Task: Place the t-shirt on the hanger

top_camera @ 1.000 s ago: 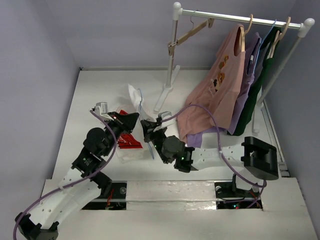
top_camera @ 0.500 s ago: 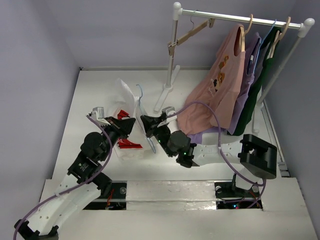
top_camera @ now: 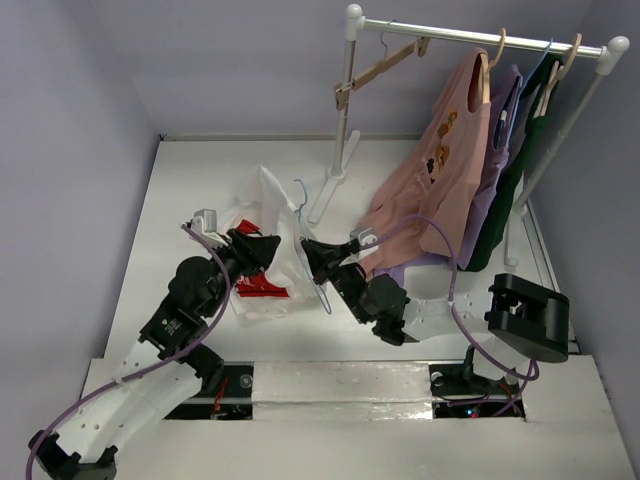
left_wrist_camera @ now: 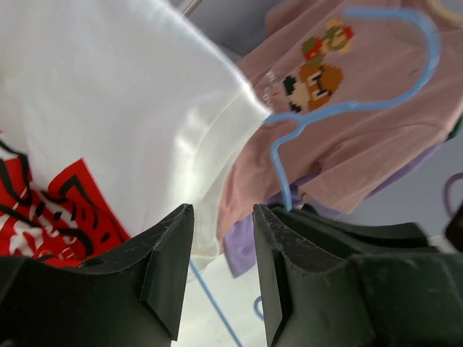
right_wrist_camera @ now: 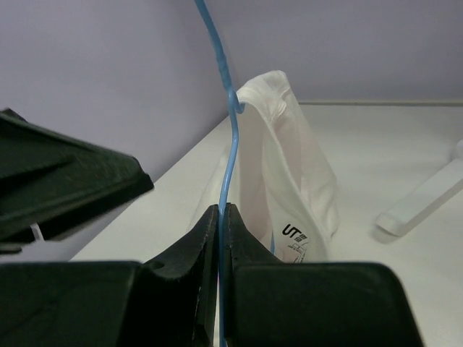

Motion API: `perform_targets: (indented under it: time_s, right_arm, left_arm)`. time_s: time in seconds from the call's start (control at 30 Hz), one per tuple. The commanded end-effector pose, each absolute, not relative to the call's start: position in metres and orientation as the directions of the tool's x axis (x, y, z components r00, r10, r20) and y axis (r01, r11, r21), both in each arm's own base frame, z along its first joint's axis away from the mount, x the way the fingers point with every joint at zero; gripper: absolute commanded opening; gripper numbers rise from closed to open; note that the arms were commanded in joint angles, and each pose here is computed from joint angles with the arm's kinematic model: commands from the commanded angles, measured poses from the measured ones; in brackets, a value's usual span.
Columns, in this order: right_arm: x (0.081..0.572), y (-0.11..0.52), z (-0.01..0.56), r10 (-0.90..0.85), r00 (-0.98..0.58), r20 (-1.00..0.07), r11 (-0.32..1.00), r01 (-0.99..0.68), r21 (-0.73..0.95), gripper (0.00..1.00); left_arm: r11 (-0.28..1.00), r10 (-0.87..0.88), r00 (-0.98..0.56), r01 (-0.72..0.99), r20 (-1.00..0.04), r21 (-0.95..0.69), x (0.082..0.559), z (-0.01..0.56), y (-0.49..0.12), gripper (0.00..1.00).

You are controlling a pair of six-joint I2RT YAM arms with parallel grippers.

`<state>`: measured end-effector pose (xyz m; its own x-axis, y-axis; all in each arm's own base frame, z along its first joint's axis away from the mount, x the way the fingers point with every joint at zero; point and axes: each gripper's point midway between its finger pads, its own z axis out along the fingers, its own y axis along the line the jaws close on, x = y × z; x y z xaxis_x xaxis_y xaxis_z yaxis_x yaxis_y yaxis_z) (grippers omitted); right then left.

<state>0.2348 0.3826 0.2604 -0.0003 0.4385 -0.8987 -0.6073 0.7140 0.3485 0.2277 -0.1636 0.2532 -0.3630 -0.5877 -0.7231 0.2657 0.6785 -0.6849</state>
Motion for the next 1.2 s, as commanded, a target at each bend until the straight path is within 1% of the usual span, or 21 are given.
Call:
perform_targets:
  time_s: [0.0,0.13,0.2,0.3,0.33,0.37,0.47,0.5,0.6,0.67,0.8,0.9,1.13,1.17]
  right_arm:
    - [0.230,0.363,0.302,0.576,0.058,-0.815,0.656,-0.628,0.419,0.00]
    - [0.227,0.357,0.298,0.581,0.049,-0.813,0.650,-0.629,0.426,0.00]
    - [0.226,0.354,0.299,0.586,0.051,-0.808,0.647,-0.630,0.429,0.00]
    - [0.225,0.352,0.298,0.579,0.053,-0.814,0.651,-0.631,0.421,0.00]
    - [0.225,0.352,0.299,0.580,0.054,-0.813,0.650,-0.633,0.421,0.00]
    - [0.225,0.352,0.298,0.575,0.055,-0.816,0.652,-0.633,0.417,0.00]
    - [0.224,0.351,0.298,0.577,0.059,-0.815,0.652,-0.634,0.416,0.00]
    - [0.224,0.351,0.298,0.578,0.060,-0.814,0.652,-0.634,0.416,0.00]
    - [0.221,0.352,0.299,0.581,0.055,-0.812,0.644,-0.642,0.417,0.00]
    - [0.220,0.352,0.299,0.582,0.055,-0.811,0.643,-0.642,0.418,0.00]
    - [0.220,0.352,0.299,0.579,0.056,-0.814,0.644,-0.644,0.413,0.00]
    - [0.220,0.352,0.300,0.577,0.060,-0.815,0.646,-0.644,0.410,0.00]
    - [0.222,0.360,0.299,0.560,0.058,-0.826,0.650,-0.649,0.395,0.00]
    - [0.222,0.360,0.299,0.560,0.059,-0.826,0.651,-0.648,0.395,0.00]
  left_arm:
    - [0.609,-0.654,-0.280,0.355,-0.702,-0.709,0.225,0.310,-0.165,0.35]
    - [0.604,-0.706,-0.231,0.298,-0.670,-0.739,0.243,0.323,-0.160,0.38]
    - [0.598,-0.730,-0.214,0.260,-0.649,-0.758,0.255,0.325,-0.161,0.44]
    - [0.568,-0.771,-0.174,0.246,-0.613,-0.785,0.271,0.340,-0.163,0.54]
    - [0.574,-0.767,-0.183,0.235,-0.615,-0.785,0.274,0.335,-0.166,0.54]
    - [0.565,-0.777,-0.164,0.243,-0.607,-0.789,0.277,0.344,-0.166,0.57]
    - [0.573,-0.769,-0.179,0.233,-0.614,-0.786,0.293,0.345,-0.176,0.59]
    - [0.585,-0.756,-0.202,0.218,-0.622,-0.781,0.300,0.337,-0.183,0.59]
    - [0.580,-0.763,-0.204,0.203,-0.613,-0.789,0.314,0.335,-0.184,0.59]
    - [0.561,-0.770,-0.216,0.220,-0.600,-0.798,0.318,0.338,-0.188,0.58]
    - [0.571,-0.752,-0.256,0.206,-0.607,-0.795,0.330,0.326,-0.198,0.57]
    - [0.565,-0.743,-0.289,0.212,-0.604,-0.797,0.332,0.319,-0.206,0.53]
    - [0.521,-0.755,-0.330,0.223,-0.567,-0.824,0.331,0.303,-0.216,0.47]
    - [0.521,-0.750,-0.338,0.228,-0.568,-0.823,0.330,0.302,-0.218,0.44]
